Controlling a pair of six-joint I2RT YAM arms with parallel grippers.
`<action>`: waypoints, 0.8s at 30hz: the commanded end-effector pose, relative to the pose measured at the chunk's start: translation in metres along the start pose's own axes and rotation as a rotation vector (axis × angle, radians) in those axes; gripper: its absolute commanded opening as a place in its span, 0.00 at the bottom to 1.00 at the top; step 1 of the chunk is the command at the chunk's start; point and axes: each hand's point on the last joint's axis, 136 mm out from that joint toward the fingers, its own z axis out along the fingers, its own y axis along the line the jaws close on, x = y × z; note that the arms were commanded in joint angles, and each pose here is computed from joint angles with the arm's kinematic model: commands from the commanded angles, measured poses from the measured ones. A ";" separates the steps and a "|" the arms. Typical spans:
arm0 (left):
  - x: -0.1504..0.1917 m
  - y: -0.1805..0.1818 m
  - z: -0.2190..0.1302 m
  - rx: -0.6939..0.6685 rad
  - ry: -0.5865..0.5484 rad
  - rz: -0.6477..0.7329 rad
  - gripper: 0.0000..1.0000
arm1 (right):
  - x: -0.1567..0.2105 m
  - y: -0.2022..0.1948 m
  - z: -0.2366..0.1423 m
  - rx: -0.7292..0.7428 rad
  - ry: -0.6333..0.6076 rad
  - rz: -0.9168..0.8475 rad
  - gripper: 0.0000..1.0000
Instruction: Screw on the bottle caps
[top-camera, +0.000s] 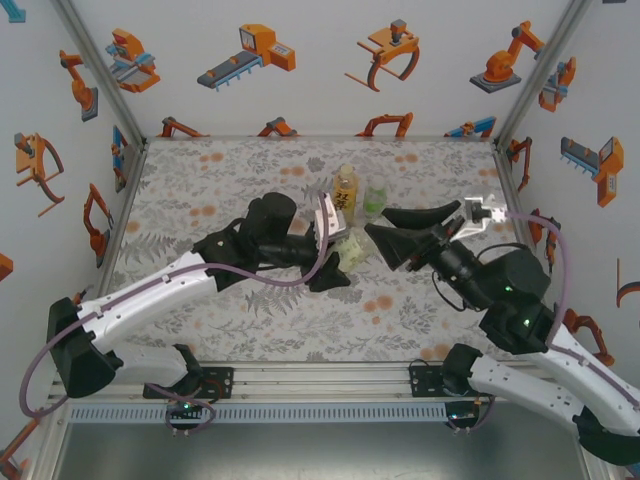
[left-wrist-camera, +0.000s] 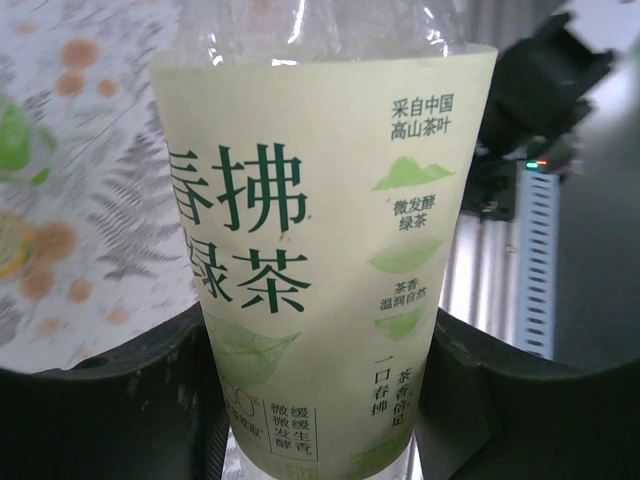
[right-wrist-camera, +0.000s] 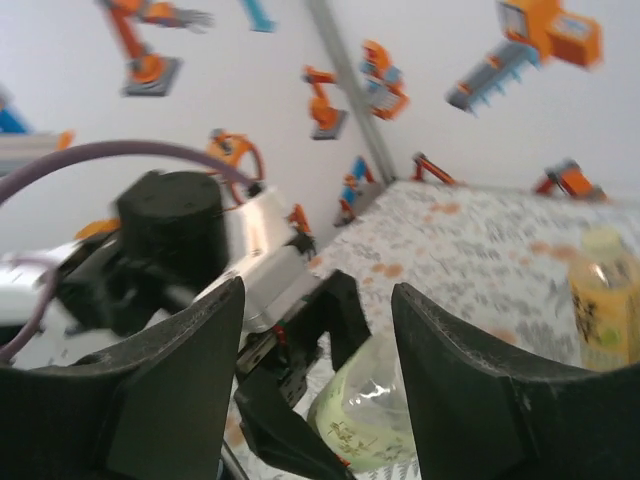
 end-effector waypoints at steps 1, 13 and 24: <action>-0.036 -0.062 -0.024 0.303 -0.174 0.164 0.00 | -0.008 0.059 -0.014 -0.330 -0.021 -0.171 0.57; -0.043 -0.120 -0.049 0.638 -0.241 0.268 0.00 | -0.003 0.129 -0.044 -0.822 -0.048 -0.206 0.55; -0.042 -0.122 -0.048 0.642 -0.234 0.278 0.00 | 0.005 0.125 -0.038 -0.803 -0.005 -0.184 0.19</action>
